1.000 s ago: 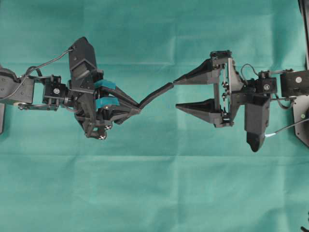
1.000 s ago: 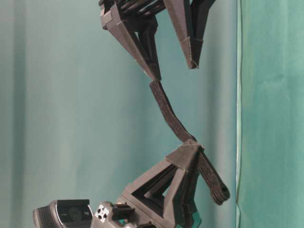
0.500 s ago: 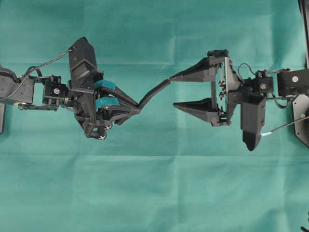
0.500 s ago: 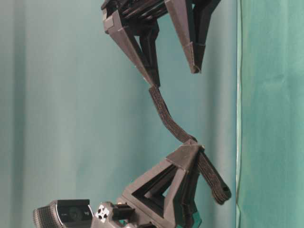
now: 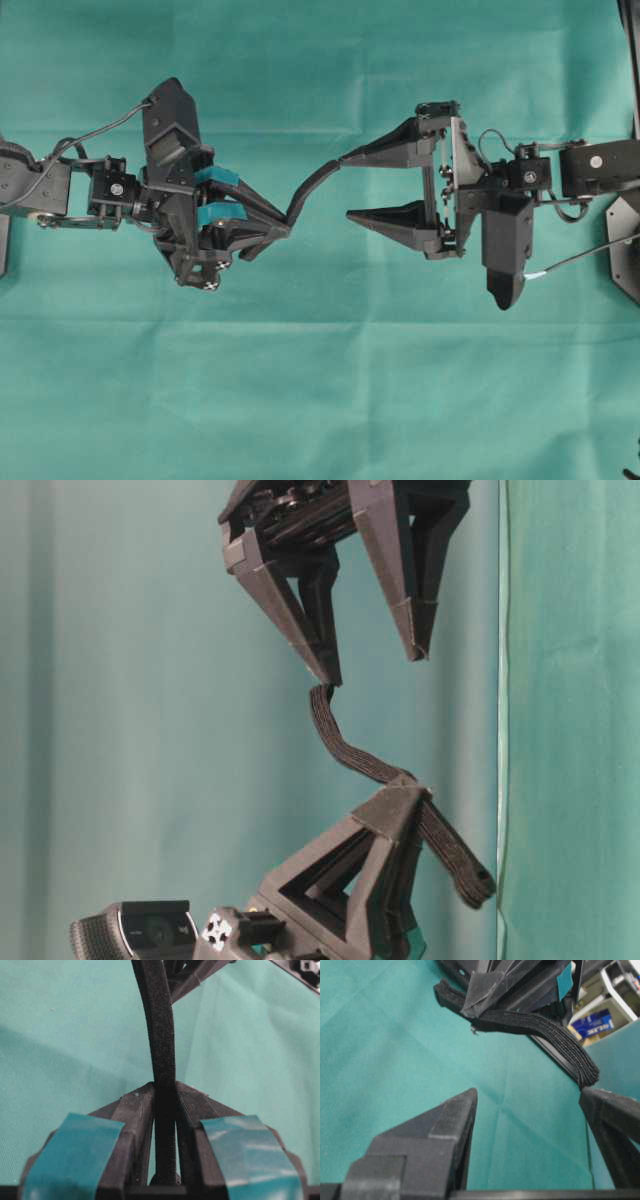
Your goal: Peel off the Velcro with your right arm.
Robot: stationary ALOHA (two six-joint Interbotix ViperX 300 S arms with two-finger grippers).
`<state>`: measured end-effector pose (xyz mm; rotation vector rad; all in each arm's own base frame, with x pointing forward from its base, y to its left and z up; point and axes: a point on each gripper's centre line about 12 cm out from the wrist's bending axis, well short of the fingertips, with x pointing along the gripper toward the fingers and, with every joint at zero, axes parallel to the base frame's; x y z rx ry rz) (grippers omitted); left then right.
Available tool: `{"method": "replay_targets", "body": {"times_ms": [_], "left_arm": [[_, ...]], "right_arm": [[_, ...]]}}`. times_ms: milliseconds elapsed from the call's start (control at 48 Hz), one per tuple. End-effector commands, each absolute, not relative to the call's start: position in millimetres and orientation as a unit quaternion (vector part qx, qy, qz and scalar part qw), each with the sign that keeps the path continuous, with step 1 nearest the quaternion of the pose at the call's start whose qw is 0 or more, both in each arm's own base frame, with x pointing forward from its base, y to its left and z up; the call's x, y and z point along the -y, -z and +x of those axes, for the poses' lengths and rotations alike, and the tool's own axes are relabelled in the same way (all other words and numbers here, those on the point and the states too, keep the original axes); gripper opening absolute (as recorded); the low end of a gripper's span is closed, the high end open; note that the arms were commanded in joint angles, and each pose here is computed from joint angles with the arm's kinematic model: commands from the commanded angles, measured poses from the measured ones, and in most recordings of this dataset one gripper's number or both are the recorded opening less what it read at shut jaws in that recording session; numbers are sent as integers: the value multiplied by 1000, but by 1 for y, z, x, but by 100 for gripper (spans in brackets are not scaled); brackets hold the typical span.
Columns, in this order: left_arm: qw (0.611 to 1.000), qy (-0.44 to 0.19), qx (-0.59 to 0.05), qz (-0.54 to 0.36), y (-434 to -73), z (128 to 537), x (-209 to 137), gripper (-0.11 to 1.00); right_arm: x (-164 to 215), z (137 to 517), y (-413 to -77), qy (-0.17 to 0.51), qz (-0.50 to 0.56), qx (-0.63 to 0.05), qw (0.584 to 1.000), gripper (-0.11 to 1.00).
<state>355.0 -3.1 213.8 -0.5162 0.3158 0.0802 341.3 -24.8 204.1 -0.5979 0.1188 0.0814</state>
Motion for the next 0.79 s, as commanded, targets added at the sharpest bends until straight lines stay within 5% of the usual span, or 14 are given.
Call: {"method": "replay_targets", "body": {"times_ms": [0,771], "left_arm": [[956,-36,-136,-256,-224,357,2,10],[956,-37,-139,-256,-222,355,2,10]], "right_arm": [[23,347,-216,-42,-303,-37,951,38],[24,370,-226,-39,-306,-3,951,38]]}}
